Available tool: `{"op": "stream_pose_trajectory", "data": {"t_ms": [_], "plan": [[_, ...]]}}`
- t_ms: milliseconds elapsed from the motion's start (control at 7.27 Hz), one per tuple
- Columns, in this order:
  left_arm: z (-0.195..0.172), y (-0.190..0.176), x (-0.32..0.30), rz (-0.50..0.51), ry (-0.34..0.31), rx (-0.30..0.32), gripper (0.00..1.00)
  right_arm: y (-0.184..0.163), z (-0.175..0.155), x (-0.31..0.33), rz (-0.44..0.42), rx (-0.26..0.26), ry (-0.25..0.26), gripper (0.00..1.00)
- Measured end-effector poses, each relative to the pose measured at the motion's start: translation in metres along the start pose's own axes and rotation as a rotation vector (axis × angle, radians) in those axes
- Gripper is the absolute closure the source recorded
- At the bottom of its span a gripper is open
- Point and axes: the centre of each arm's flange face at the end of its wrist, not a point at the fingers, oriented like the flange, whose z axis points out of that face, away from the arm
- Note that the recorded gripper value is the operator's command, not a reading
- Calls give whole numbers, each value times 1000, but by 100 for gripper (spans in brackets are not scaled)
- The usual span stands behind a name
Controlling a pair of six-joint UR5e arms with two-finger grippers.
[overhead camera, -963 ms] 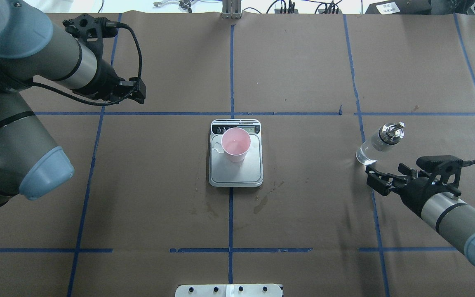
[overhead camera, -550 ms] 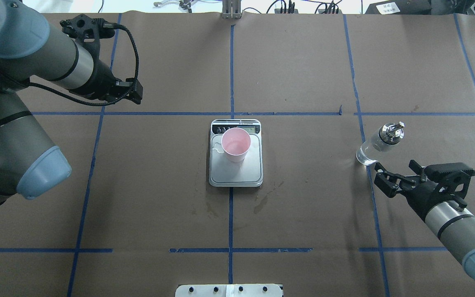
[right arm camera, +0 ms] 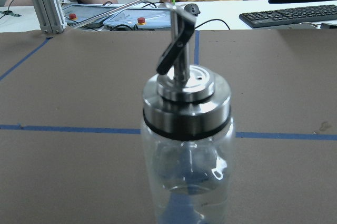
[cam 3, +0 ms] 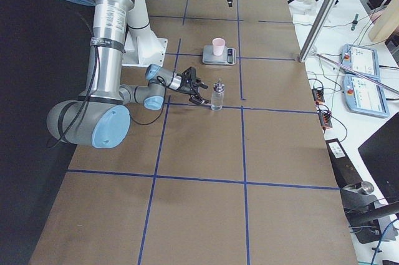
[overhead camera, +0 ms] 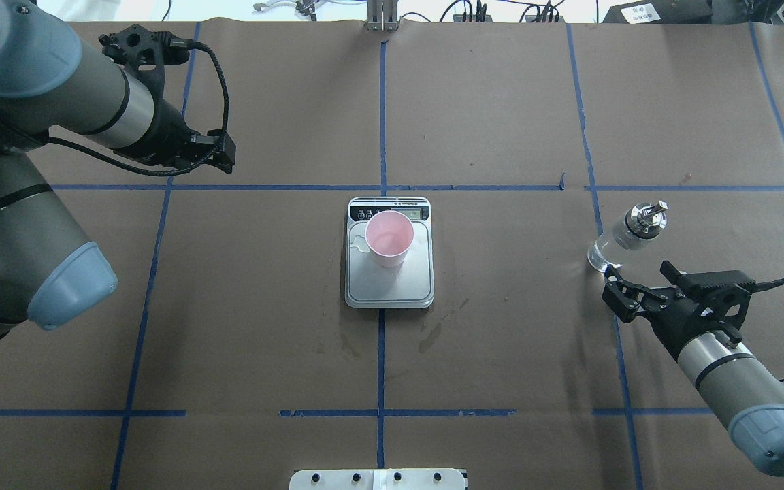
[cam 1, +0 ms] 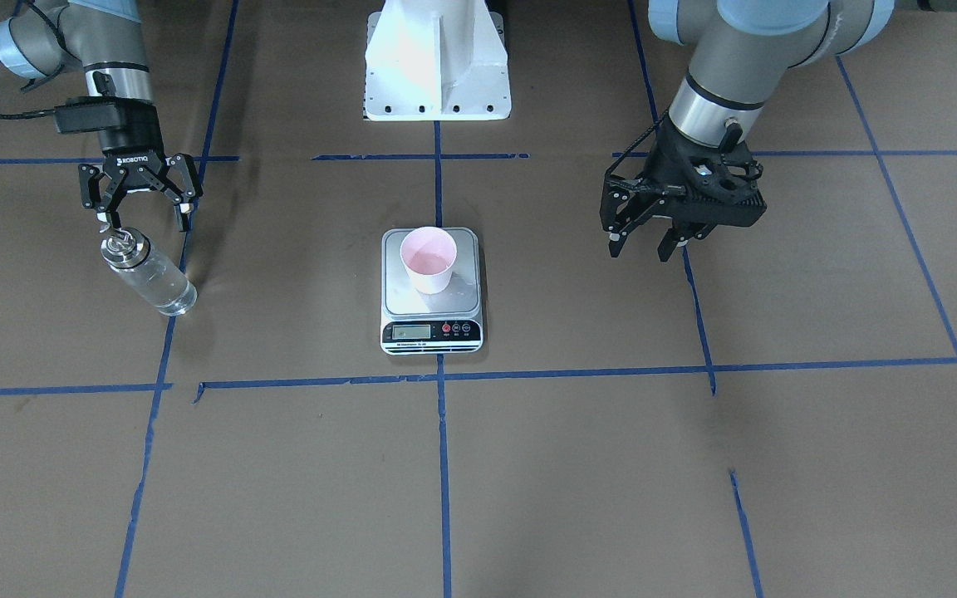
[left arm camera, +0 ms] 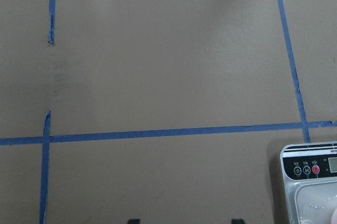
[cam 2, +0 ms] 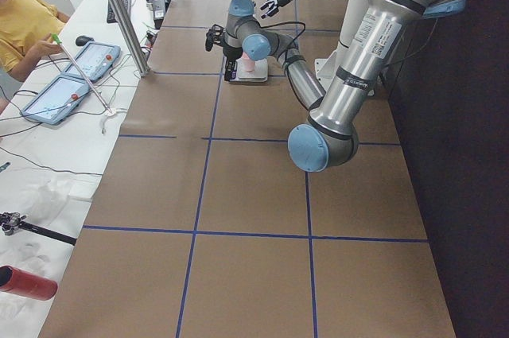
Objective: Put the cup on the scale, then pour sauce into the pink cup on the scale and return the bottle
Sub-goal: 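Grasp the glass sauce bottle around its body with the right gripper, then lift the bottle with the right gripper and carry it toward the scale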
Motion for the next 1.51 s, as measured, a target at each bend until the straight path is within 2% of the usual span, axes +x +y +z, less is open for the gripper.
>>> {"op": "stream_pose_trajectory", "data": {"t_ms": [688,963,1239,1514], "plan": [[-1,0,1,-2,2,1,31,6,13,-2,-31,7,9,0],[-1,0,1,-4,1,0,20,-3,19,-1,-50,21,20,0],[0,1,1,-5,1,-2,20,-11,26,7,-57,32,40,0],[0,1,1,-7,2,-2,20,-16,35,0,-47,31,37,0]]}}
